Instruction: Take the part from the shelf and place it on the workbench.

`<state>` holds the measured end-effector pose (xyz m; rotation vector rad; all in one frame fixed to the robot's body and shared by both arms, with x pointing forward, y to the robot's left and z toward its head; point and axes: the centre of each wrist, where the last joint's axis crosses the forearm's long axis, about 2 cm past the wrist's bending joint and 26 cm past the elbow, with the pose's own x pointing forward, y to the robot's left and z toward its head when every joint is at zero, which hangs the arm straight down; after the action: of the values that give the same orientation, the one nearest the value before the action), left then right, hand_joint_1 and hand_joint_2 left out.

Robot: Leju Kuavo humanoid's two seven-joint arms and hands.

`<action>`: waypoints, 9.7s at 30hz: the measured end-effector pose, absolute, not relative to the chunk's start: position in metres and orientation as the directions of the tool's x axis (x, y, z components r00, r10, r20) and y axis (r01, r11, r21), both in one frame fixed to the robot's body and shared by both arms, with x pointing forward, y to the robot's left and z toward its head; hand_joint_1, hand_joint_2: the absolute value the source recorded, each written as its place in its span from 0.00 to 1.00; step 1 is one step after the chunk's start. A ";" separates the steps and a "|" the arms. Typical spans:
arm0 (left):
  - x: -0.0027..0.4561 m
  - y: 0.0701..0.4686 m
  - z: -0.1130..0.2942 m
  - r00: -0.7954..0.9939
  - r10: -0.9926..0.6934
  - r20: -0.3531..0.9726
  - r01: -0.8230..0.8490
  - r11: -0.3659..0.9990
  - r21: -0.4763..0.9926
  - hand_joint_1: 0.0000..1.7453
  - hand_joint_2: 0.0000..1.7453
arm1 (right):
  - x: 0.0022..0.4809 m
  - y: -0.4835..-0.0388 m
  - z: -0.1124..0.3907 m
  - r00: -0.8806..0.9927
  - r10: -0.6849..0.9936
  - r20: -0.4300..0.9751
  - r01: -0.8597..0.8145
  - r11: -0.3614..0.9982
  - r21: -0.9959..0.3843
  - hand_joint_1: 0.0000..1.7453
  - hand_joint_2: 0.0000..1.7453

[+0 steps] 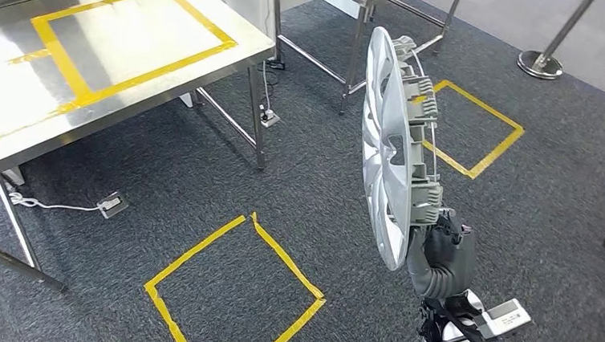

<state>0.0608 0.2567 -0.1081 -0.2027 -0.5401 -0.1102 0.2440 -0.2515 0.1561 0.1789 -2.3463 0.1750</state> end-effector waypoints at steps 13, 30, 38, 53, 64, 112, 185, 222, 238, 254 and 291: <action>0.061 0.256 -0.108 0.857 -0.049 0.512 0.156 0.974 -0.167 0.00 0.00 | 0.245 -0.253 0.156 -0.700 -0.077 0.710 -0.173 0.983 -0.064 1.00 1.00; 0.063 0.259 -0.108 0.856 -0.054 0.514 0.157 0.975 -0.159 0.00 0.00 | 0.245 -0.255 0.156 -0.702 -0.064 0.710 -0.166 0.983 -0.075 1.00 1.00; 0.063 0.257 -0.108 0.856 -0.051 0.515 0.156 0.974 -0.163 0.00 0.00 | 0.244 -0.256 0.155 -0.699 -0.053 0.713 -0.162 0.983 -0.086 1.00 1.00; 0.061 0.257 -0.108 0.855 -0.059 0.515 0.164 0.973 -0.162 0.00 0.00 | 0.238 -0.257 0.150 -0.684 -0.057 0.727 -0.146 0.987 -0.060 1.00 1.00; 0.062 0.255 -0.108 0.859 -0.055 0.509 0.162 0.972 -0.168 0.00 0.00 | 0.257 -0.272 0.120 -0.553 0.282 0.784 0.112 0.958 -0.265 1.00 1.00; 0.061 0.256 -0.108 0.867 -0.086 0.491 0.200 0.963 -0.183 0.00 0.00 | 0.460 -0.385 0.201 -0.007 0.995 -0.095 0.006 -0.095 -0.995 1.00 1.00; 0.068 0.250 -0.107 0.853 -0.153 0.499 0.261 0.953 -0.154 0.00 0.00 | 0.449 -0.336 0.167 -0.345 0.910 -0.230 -0.003 -0.246 -0.969 1.00 1.00; 0.073 0.247 -0.105 0.827 -0.223 0.515 0.351 0.922 -0.165 0.00 0.00 | 0.447 -0.306 0.160 -0.414 0.878 -0.239 -0.038 -0.278 -0.960 0.00 1.00; 0.068 0.249 -0.106 0.832 -0.195 0.519 0.305 0.943 -0.135 0.00 0.00 | 0.437 -0.289 0.166 -0.512 0.847 0.139 0.300 0.328 -0.896 0.00 1.00; 0.059 0.251 -0.108 0.844 -0.199 0.499 0.276 0.958 -0.084 0.00 0.00 | 0.316 -0.228 0.225 -0.816 0.469 0.337 0.446 0.883 -0.149 0.00 1.00; 0.060 0.250 -0.108 0.886 -0.204 0.417 0.270 0.957 -0.105 0.00 0.00 | 0.224 -0.219 0.296 -0.934 0.336 0.122 0.353 0.920 0.173 0.00 1.00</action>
<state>0.0605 0.2502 -0.1078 -0.1616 -0.4147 -0.2475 0.2236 -0.2191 0.2963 -0.5373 -2.9894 -0.2941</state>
